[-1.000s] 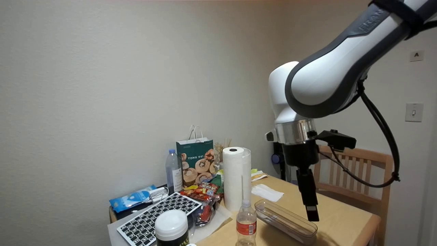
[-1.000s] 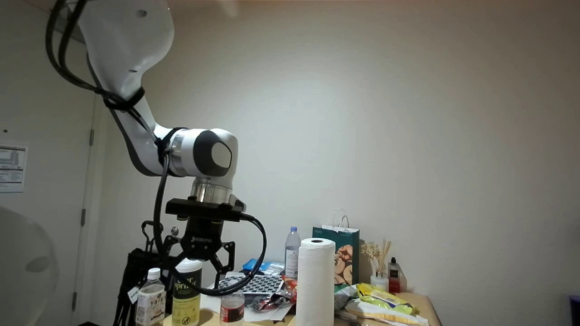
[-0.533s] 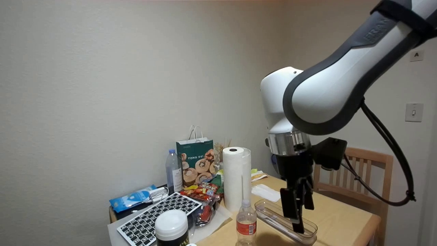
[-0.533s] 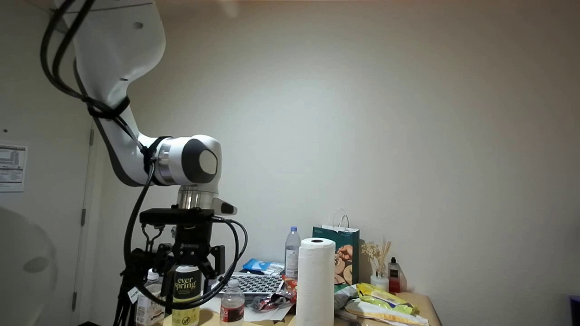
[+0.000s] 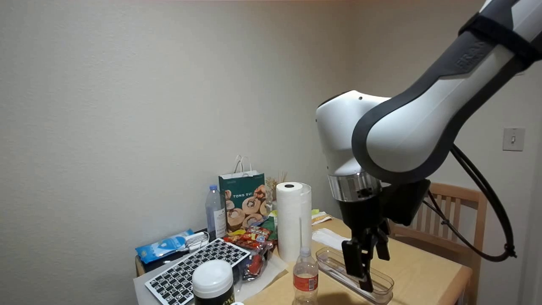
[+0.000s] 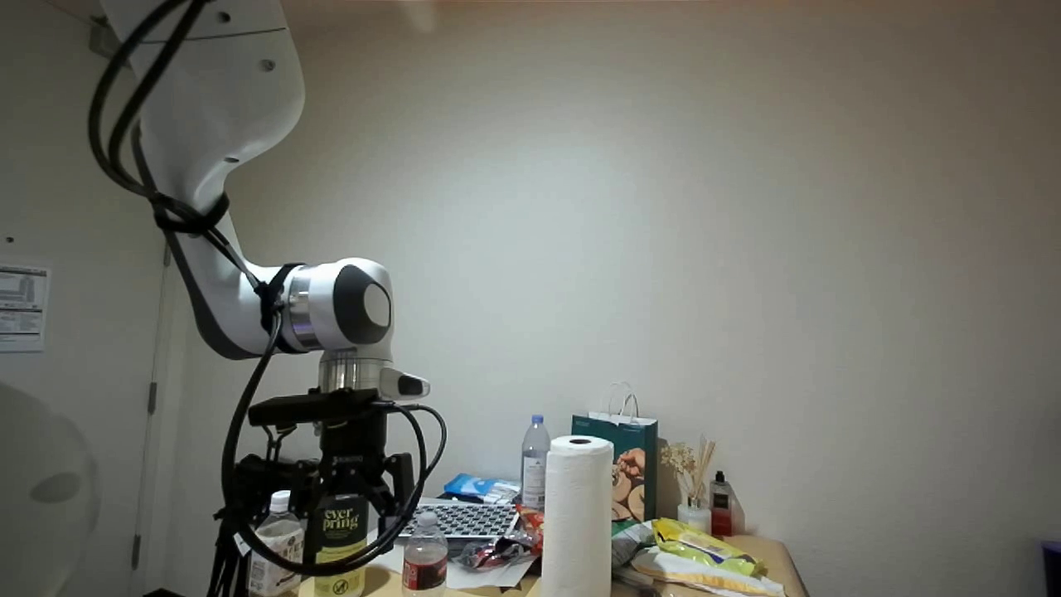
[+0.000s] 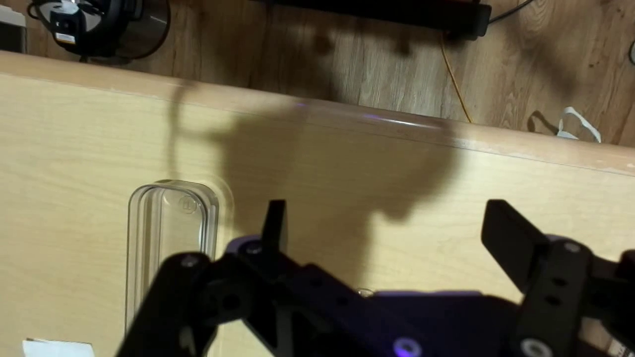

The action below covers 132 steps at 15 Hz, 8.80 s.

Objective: Put the bottle in the clear case

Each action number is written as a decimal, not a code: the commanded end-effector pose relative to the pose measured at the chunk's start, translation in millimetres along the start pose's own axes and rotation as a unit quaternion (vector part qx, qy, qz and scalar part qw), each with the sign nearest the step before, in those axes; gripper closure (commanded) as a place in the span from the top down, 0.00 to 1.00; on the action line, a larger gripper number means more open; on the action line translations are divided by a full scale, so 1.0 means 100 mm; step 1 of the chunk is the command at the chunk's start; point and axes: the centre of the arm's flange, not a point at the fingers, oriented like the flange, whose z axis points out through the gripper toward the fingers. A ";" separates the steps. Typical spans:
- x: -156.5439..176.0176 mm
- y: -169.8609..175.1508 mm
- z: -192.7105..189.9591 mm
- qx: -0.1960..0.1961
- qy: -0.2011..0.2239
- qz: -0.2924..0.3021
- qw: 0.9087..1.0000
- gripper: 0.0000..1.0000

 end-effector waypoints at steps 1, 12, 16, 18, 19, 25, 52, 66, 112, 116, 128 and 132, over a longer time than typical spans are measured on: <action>0.20 -0.03 0.05 0.007 -0.003 0.013 1.000 1.00; 0.72 0.06 0.12 0.004 -0.001 0.002 1.000 1.00; 0.79 0.06 0.24 0.012 0.018 -0.002 1.000 1.00; 0.92 0.06 0.26 0.010 0.038 -0.003 0.999 1.00; 0.99 0.06 0.27 0.007 0.050 -0.002 0.999 1.00; 1.22 0.05 0.09 -0.061 0.146 0.047 0.986 1.00; 1.33 -0.19 0.46 0.077 0.072 0.029 0.994 0.54; 1.25 -0.27 0.41 0.060 0.077 0.042 0.994 0.97; 1.29 0.94 0.05 0.034 0.044 0.064 0.996 0.36; 1.35 0.98 0.18 0.030 0.042 0.035 0.998 0.13; 1.55 1.50 0.48 -0.082 0.095 0.028 0.992 0.12; 1.46 1.55 0.49 -0.089 0.047 0.062 0.993 0.13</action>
